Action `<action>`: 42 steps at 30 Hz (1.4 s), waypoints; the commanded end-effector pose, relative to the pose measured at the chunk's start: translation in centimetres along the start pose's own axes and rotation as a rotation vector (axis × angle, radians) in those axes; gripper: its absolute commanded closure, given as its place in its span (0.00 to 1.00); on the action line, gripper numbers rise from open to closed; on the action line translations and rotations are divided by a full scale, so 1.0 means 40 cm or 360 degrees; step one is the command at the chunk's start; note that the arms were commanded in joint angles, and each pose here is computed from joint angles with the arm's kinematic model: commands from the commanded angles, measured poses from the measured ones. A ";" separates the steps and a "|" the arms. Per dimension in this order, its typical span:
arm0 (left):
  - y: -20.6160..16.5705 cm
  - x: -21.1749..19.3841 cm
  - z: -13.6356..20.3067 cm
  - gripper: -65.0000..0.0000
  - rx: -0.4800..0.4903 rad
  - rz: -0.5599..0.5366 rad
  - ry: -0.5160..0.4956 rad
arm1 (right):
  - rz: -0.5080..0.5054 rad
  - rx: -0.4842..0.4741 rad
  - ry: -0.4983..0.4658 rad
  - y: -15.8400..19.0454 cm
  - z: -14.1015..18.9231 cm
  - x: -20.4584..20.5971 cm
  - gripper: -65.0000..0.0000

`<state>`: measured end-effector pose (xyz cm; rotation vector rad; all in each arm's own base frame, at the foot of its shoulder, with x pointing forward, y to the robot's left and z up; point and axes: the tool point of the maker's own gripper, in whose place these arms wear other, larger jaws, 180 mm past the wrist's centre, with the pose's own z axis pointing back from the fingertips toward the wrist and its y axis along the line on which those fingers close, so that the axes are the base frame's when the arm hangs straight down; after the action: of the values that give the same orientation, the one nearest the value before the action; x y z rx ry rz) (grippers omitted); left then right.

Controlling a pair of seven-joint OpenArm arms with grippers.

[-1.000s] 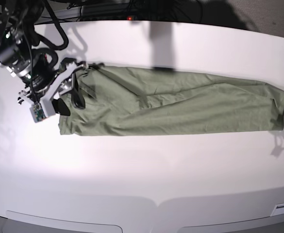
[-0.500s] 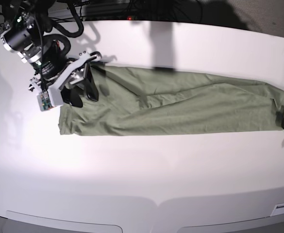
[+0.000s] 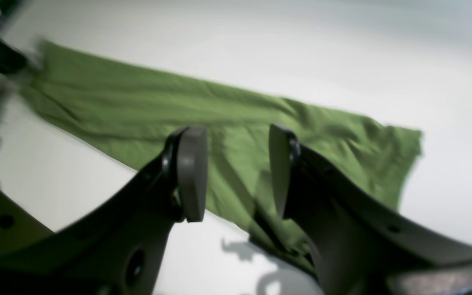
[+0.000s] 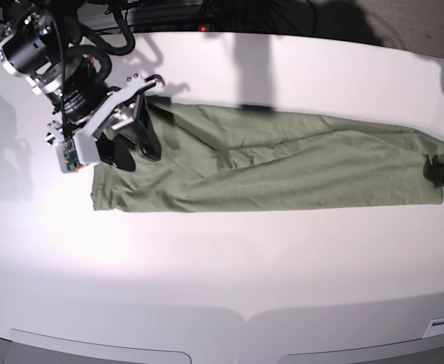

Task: Fold the T-shirt properly
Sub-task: 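Hold both strip ends with both grippers, lifting the left end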

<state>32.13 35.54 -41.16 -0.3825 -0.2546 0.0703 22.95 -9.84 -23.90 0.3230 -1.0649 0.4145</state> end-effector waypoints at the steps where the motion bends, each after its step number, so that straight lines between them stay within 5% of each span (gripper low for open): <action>1: 0.014 0.036 0.023 0.30 0.0050 -0.0035 -0.0069 | 0.0010 0.0039 -0.0080 0.011 0.005 0.030 0.61; 5: 0.055 0.023 -0.012 0.30 0.0238 -0.0174 -0.0029 | -0.0015 0.0092 -0.0039 0.025 0.005 0.019 0.61; 15: 0.064 0.048 -0.001 0.30 0.0324 -0.0299 -0.0049 | -0.0015 0.0092 -0.0023 0.025 0.005 0.014 0.61; 27: -0.086 0.011 -0.004 0.30 -0.0150 -0.0079 0.0115 | -0.0018 0.0092 -0.0032 0.026 0.005 0.017 0.61; 42: -0.100 0.039 -0.002 0.36 -0.0158 -0.0116 0.0045 | -0.0018 0.0092 -0.0032 0.026 0.005 0.017 0.61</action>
<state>32.51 31.10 -40.95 -0.4817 -0.1961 -0.0134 22.39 -9.30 -24.35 0.3662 -1.0228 0.4222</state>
